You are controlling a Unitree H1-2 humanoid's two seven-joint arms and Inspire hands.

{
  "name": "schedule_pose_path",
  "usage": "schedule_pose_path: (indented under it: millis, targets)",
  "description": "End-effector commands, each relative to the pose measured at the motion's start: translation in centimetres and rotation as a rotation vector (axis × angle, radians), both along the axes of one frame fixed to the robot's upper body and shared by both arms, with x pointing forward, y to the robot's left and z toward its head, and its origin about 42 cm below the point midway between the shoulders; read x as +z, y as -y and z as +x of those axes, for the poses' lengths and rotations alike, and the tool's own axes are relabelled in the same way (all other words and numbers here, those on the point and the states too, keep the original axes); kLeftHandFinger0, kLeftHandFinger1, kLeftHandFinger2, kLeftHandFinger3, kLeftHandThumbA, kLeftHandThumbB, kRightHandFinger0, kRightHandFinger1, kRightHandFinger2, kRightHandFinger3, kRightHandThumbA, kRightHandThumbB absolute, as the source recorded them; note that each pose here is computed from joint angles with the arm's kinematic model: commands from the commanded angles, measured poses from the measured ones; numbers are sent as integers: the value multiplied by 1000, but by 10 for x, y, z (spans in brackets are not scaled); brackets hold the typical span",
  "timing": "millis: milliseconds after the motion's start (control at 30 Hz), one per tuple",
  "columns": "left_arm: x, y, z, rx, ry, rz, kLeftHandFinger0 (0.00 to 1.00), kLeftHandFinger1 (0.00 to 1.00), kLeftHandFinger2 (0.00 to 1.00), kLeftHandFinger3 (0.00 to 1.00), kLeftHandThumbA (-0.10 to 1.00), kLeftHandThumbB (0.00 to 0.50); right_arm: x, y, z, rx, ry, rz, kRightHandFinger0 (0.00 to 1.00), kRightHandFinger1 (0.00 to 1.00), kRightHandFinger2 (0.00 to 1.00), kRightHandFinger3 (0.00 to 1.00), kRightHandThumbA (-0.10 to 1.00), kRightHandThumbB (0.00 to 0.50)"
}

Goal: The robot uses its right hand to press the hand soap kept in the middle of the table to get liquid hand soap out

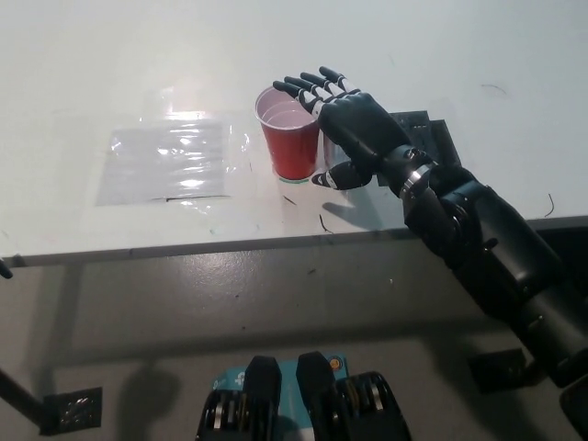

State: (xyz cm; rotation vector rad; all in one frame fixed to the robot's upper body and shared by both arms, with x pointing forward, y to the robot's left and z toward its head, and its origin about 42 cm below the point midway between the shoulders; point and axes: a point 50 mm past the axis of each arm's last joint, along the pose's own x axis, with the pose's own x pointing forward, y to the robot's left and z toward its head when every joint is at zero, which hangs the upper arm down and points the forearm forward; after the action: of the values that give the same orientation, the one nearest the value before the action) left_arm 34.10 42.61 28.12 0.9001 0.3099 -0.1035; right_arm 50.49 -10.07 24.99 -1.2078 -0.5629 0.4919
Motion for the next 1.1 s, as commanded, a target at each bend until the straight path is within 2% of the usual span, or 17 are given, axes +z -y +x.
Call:
schedule_pose_path:
  millis: [0,200,467,567,600,700,767,833,867,933,1000,1033,1067]
  targets:
    - [21,-4,2,28,61,23,1000,1000,1000,860,1000,123,-80,22,-17,-47,-256,-180,1000,1000,1000,1000,1000,485]
    - [21,-4,2,25,60,14,1000,1000,1000,893,1000,137,-81,28,-15,-42,-260,-207,1000,1000,1000,1000,1000,500]
    - [20,-7,0,28,60,20,1000,1000,1000,829,1000,154,-88,28,-18,-35,-278,-207,1000,1000,1000,1000,1000,494]
    - [16,-7,-1,29,51,19,1000,1000,1000,834,1000,156,-90,28,-19,-34,-295,-197,1000,1000,1000,1000,1000,485]
    - [15,-7,-2,28,51,16,1000,1000,1000,833,1000,142,-89,27,-19,-35,-299,-197,1000,1000,1000,1000,1000,482]
    - [14,-7,-4,32,43,18,1000,1000,1000,840,1000,157,-86,25,-19,-33,-292,-198,1000,1000,1000,1000,1000,480]
    - [10,-7,-7,35,37,17,1000,1000,1000,839,1000,150,-83,23,-20,-39,-287,-203,1000,1000,1000,1000,1000,490]
    - [9,-7,-8,32,29,18,1000,1000,1000,829,1000,154,-77,22,-18,-26,-265,-202,1000,1000,1000,1000,1000,460]
    - [8,-7,-8,33,25,19,1000,1000,1000,822,1000,153,-70,22,-15,-32,-258,-194,1000,1000,1000,1000,1000,472]
    - [6,-7,-9,36,17,21,1000,1000,1000,831,1000,140,-56,22,-8,-29,-218,-174,1000,1000,1000,1000,1000,461]
    - [5,-7,-10,33,15,20,1000,1000,1000,837,1000,129,-40,22,-2,-26,-193,-136,1000,1000,1000,1000,1000,479]
    - [4,-7,-11,34,12,21,1000,1000,1000,837,1000,128,-42,22,-2,-25,-197,-135,1000,1000,1000,1000,1000,479]
    - [3,-7,-11,33,10,15,1000,1000,1000,846,1000,119,-20,22,5,-16,-157,-131,1000,1000,1000,1000,1000,465]
